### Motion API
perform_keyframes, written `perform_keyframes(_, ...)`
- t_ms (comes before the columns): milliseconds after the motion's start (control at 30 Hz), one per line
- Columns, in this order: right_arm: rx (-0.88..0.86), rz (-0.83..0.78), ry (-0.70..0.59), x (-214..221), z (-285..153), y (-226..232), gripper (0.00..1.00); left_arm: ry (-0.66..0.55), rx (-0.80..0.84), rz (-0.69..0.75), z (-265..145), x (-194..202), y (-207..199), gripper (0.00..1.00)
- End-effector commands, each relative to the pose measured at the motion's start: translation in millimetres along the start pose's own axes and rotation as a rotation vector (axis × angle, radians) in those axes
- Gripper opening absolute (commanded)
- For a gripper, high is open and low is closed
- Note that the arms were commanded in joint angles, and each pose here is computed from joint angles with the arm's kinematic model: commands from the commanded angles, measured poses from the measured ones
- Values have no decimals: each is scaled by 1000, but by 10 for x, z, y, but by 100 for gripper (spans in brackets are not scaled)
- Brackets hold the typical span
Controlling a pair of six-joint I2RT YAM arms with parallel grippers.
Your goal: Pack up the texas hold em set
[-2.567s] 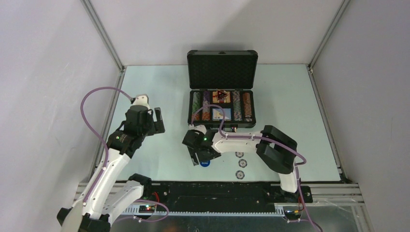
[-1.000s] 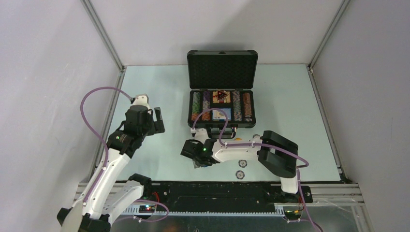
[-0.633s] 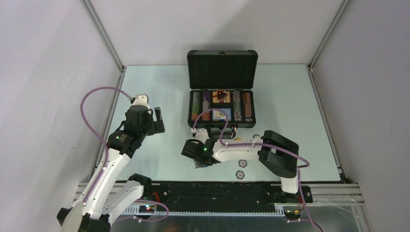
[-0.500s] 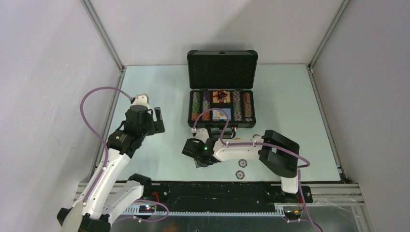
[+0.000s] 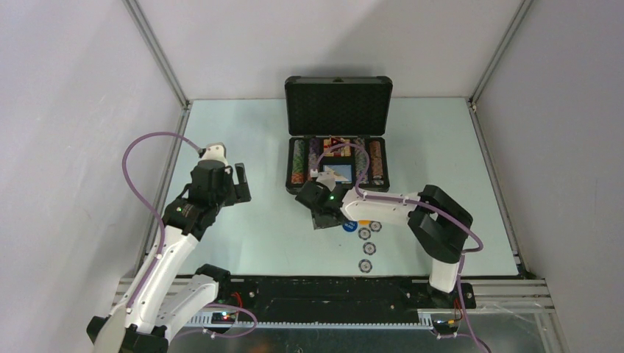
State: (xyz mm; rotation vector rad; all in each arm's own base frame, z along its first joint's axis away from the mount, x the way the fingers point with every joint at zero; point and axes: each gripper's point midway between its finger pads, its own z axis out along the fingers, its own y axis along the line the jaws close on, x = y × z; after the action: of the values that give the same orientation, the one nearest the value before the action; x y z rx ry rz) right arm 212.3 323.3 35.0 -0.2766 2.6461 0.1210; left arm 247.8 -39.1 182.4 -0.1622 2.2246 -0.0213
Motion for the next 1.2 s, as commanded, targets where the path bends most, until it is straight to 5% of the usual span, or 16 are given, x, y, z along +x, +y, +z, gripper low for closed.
perform_keyframes(0, -17, -11, -62, -245, -116, -32, 50, -18, 10, 4, 14, -50, -11, 90)
perform_keyframes(200, 35, 2, -54, -276, -146, -206, 56, -18, 9, 4, 16, -49, -10, 90)
perform_keyframes(533, 100, 82, -14, -153, -106, -727, 81, -18, 20, 4, 9, -48, -26, 90)
perform_keyframes(1167, 45, 119, 46, -25, -20, -718, 76, -4, 93, -22, -26, -27, -164, 90)
